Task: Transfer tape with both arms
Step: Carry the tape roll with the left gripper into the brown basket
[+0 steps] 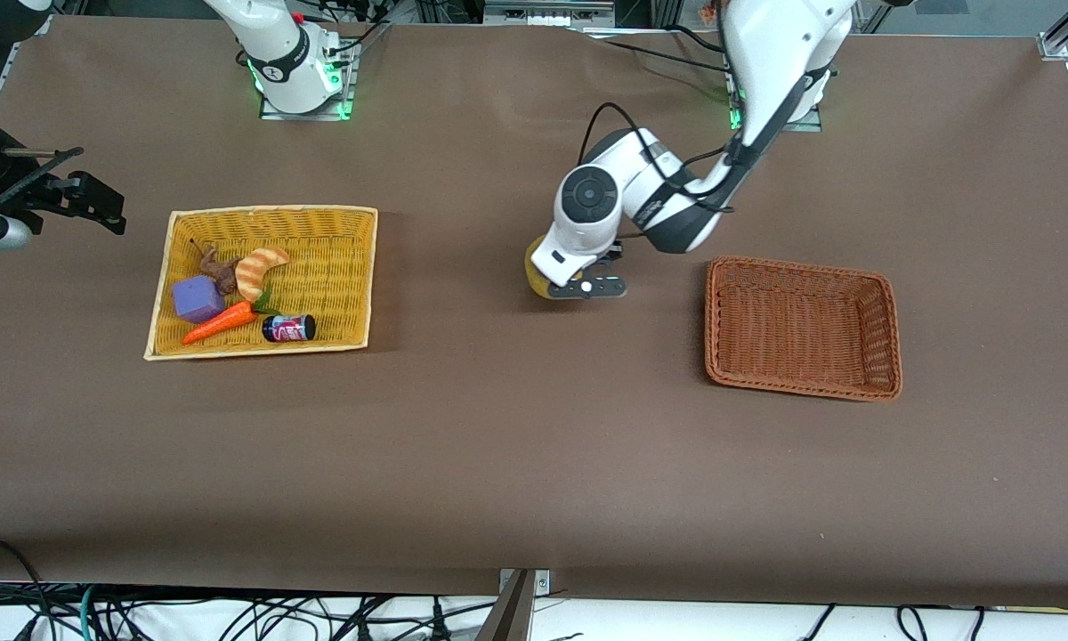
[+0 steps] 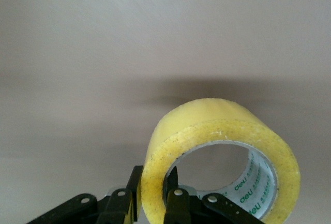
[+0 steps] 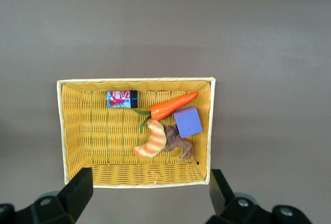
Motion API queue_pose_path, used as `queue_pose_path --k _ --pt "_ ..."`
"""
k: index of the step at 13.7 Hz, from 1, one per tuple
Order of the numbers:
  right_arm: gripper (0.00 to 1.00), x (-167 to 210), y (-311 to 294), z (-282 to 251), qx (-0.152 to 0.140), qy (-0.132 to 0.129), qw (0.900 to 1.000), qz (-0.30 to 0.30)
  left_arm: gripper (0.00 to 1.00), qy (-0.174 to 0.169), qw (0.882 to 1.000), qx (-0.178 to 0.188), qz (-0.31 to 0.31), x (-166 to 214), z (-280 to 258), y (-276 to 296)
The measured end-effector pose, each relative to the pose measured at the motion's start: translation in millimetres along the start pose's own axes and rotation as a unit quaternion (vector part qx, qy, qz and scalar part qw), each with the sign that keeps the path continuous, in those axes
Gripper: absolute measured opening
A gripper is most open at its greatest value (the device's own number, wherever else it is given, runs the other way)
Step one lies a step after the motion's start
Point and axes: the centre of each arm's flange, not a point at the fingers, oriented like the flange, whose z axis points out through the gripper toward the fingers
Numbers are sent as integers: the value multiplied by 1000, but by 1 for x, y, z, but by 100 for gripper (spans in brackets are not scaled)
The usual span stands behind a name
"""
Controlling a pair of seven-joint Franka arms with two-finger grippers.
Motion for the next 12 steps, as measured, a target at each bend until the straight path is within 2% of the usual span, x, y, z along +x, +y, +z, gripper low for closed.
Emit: queue_pose_path --k 4,8,12 --pt "100 2 -6 2 1 -1 1000 -6 22 9 999 17 35 31 -88 -75" --pt "100 2 -5 2 1 -1 1000 -5 22 16 992 28 119 55 -161 -177" --pt "100 3 -5 2 1 -1 1000 -5 22 17 986 35 160 61 -206 -280"
